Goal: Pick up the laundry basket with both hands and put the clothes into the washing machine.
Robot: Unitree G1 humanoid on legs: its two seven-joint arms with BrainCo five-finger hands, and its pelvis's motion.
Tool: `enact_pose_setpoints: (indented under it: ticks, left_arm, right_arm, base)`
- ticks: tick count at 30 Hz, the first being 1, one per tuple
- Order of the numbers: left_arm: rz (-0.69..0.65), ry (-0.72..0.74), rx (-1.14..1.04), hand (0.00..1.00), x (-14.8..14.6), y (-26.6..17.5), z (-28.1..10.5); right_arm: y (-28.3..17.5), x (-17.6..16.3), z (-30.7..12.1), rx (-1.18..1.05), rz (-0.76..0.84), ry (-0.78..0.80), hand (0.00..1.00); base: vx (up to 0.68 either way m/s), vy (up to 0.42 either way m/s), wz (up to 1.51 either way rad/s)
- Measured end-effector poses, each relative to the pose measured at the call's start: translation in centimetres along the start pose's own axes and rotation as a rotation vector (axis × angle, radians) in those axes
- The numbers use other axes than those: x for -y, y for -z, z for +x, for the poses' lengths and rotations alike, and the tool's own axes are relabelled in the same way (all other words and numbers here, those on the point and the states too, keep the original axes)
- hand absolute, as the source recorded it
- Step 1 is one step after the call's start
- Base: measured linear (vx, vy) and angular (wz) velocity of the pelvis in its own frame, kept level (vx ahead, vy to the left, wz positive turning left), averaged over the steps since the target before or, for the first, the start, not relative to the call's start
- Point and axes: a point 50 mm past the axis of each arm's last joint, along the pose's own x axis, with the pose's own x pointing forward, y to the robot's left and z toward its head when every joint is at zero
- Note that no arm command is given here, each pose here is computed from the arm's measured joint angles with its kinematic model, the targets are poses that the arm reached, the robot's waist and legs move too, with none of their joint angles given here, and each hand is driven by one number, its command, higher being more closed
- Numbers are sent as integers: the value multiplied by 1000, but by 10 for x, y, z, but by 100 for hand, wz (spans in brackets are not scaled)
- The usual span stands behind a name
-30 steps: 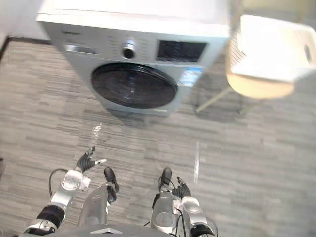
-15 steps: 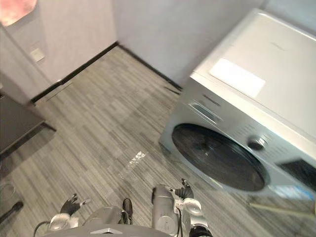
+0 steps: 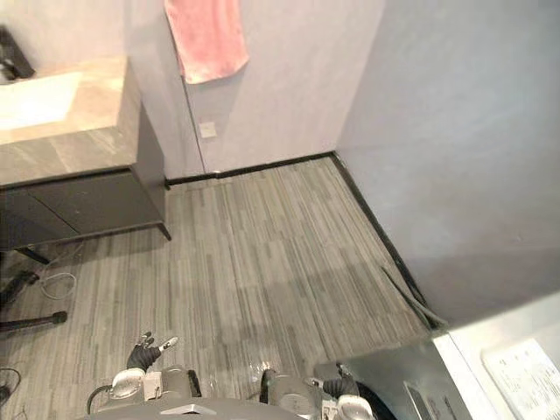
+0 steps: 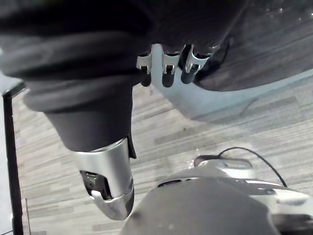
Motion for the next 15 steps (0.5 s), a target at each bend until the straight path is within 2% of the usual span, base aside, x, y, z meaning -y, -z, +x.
enact_pose_setpoints:
  ticks: [3,8,15]
  left_arm:
    - [20,11,-43,0,0,8,1]
    - [91,-2,-60,0,-16,12,2]
    - [122,51,6,0,-8,3,3]
  right_arm:
    - [0,6,3,-20,31,24,0]
    - [5,-5,2,-44,50,1,0]
    - [-4,-13,4,-11,21,-33,0]
  base:
    - [95,121,19]
    - [96,88,4]
    - [50,87,7]
